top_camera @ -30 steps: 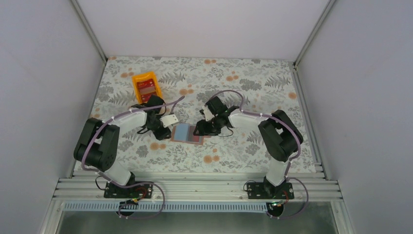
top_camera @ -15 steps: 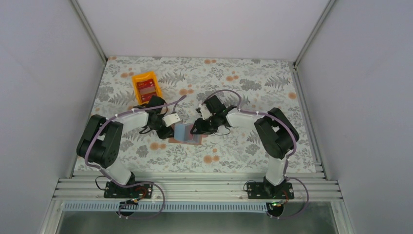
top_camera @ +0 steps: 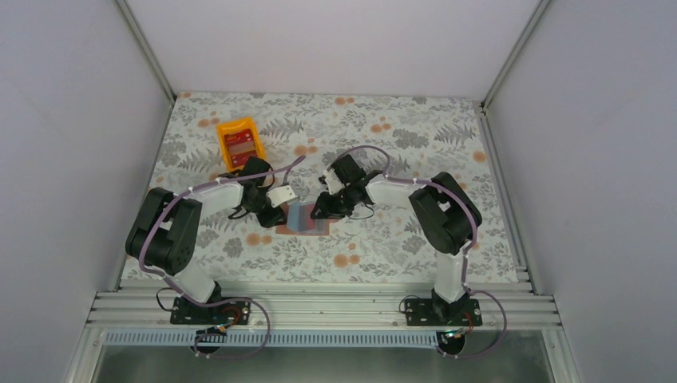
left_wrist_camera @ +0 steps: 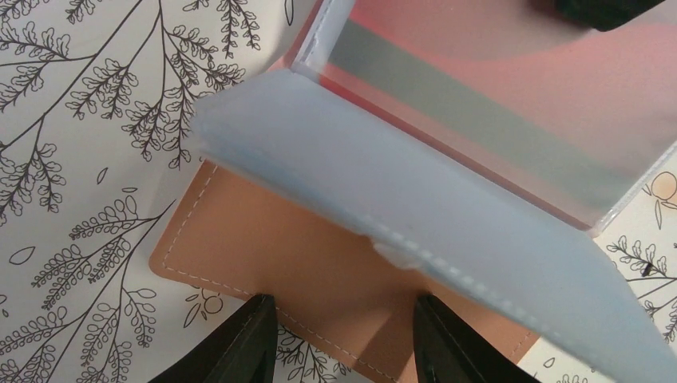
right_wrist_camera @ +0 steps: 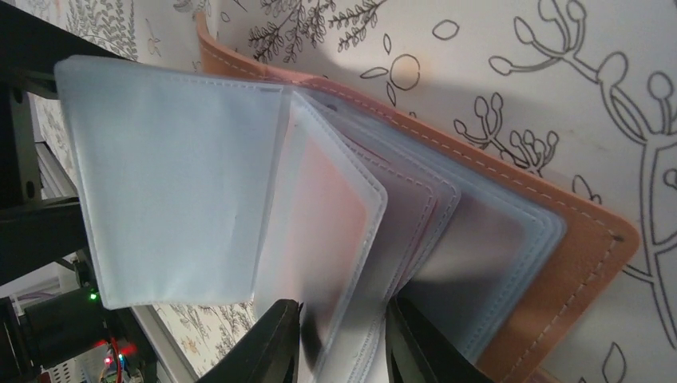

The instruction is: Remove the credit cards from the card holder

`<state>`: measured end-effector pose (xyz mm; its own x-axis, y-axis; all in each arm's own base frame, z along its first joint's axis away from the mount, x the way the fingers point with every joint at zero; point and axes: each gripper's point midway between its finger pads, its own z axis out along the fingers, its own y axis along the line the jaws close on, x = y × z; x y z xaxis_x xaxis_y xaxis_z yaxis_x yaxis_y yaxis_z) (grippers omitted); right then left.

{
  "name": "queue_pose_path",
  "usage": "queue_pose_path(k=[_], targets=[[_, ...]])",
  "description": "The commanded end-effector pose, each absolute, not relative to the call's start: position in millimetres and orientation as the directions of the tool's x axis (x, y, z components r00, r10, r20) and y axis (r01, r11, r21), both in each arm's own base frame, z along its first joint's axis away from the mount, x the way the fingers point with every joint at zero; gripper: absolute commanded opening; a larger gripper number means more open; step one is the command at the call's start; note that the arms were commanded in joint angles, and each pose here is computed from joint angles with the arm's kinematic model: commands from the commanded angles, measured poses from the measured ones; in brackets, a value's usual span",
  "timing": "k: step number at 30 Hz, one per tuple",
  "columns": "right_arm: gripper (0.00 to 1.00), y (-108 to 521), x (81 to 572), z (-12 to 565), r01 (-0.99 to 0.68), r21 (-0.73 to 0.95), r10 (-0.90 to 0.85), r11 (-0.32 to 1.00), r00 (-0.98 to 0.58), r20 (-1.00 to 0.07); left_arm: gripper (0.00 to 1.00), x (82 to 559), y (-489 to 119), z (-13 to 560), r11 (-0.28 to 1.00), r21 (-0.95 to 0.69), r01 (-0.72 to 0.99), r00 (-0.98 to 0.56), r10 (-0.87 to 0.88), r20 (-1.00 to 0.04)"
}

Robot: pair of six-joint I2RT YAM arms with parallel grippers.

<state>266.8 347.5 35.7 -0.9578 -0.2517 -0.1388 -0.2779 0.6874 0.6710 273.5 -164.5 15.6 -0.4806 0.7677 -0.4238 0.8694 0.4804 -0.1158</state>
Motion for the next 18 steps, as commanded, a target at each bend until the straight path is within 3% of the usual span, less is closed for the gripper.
queue_pose_path(k=[1,8,18], targets=[[0.30,371,273,53,-0.337,0.705,-0.276,0.624,-0.939,-0.204,0.45,246,-162,-8,0.473,-0.199,0.858,-0.513,0.783,-0.352],[0.27,375,268,60,-0.365,0.697,-0.302,0.617,-0.928,-0.219,0.45,246,-161,-8,0.475,-0.198,0.858,-0.514,0.784,-0.349],[0.24,356,280,48,-0.394,0.480,-0.310,0.784,-0.918,-0.247,0.45,247,-162,-8,0.475,-0.199,0.857,-0.515,0.783,-0.348]])
